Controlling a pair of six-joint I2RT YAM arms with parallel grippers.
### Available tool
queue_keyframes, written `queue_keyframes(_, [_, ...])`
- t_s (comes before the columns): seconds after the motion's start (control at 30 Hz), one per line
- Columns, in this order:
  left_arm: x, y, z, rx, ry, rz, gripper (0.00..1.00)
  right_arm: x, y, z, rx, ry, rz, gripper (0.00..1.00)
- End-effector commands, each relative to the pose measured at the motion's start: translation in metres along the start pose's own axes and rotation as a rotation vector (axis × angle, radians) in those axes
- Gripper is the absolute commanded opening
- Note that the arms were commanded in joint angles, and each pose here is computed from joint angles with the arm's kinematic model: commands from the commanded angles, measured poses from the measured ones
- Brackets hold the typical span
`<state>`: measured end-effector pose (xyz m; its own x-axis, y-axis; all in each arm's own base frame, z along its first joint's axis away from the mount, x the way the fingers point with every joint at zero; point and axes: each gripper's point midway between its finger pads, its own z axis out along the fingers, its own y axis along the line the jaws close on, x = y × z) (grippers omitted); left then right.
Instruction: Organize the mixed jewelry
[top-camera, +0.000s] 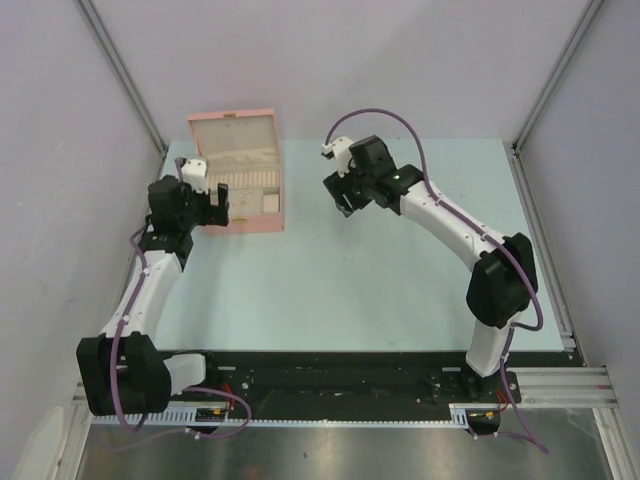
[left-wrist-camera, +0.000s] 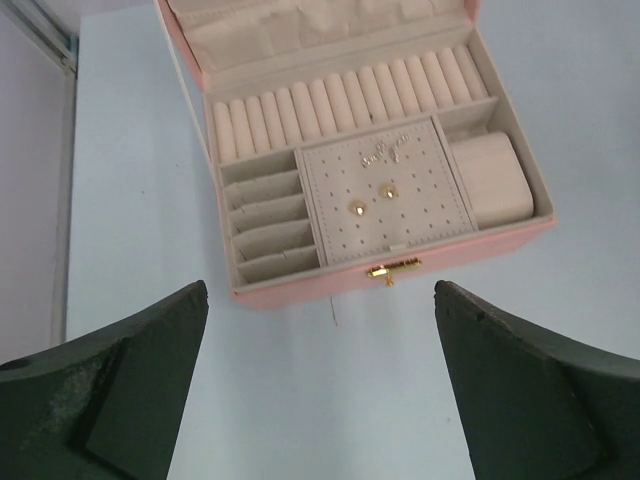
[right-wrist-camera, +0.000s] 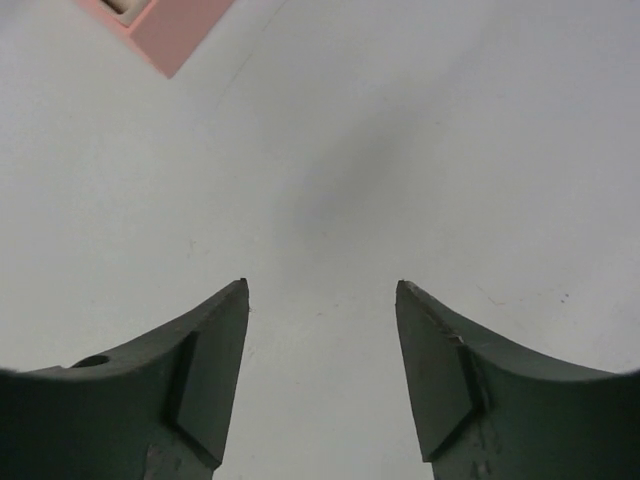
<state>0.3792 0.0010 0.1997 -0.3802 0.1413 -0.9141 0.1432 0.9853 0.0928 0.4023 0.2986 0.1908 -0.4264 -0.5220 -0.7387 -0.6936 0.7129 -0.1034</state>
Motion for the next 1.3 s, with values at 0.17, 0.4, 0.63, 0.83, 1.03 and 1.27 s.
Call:
queue_keyframes(0.17, [-0.057,0.034,0.033,-0.037,-0.070,0.002,1.00,-0.007,-0.056,-0.054,0.053,-0.101,0.112,0.80])
queue_keyframes(0.4, [-0.067,0.058,0.075,-0.023,-0.080,-0.044,1.00,0.007,-0.077,-0.067,0.077,-0.103,0.153,1.00])
queue_keyframes(0.63, [-0.075,0.064,0.121,0.033,-0.116,-0.050,1.00,0.023,-0.081,-0.063,0.069,-0.070,0.177,1.00])
queue_keyframes(0.83, [-0.092,0.066,0.141,0.068,-0.207,-0.039,1.00,0.035,-0.082,-0.055,0.059,-0.038,0.193,1.00])
queue_keyframes(1.03, [-0.097,0.085,0.157,-0.010,-0.217,-0.034,1.00,0.041,-0.085,-0.048,0.068,-0.016,0.199,1.00])
queue_keyframes(1.27, [-0.101,0.098,0.166,-0.037,-0.232,-0.008,1.00,0.043,-0.088,-0.040,0.072,0.001,0.202,1.00])
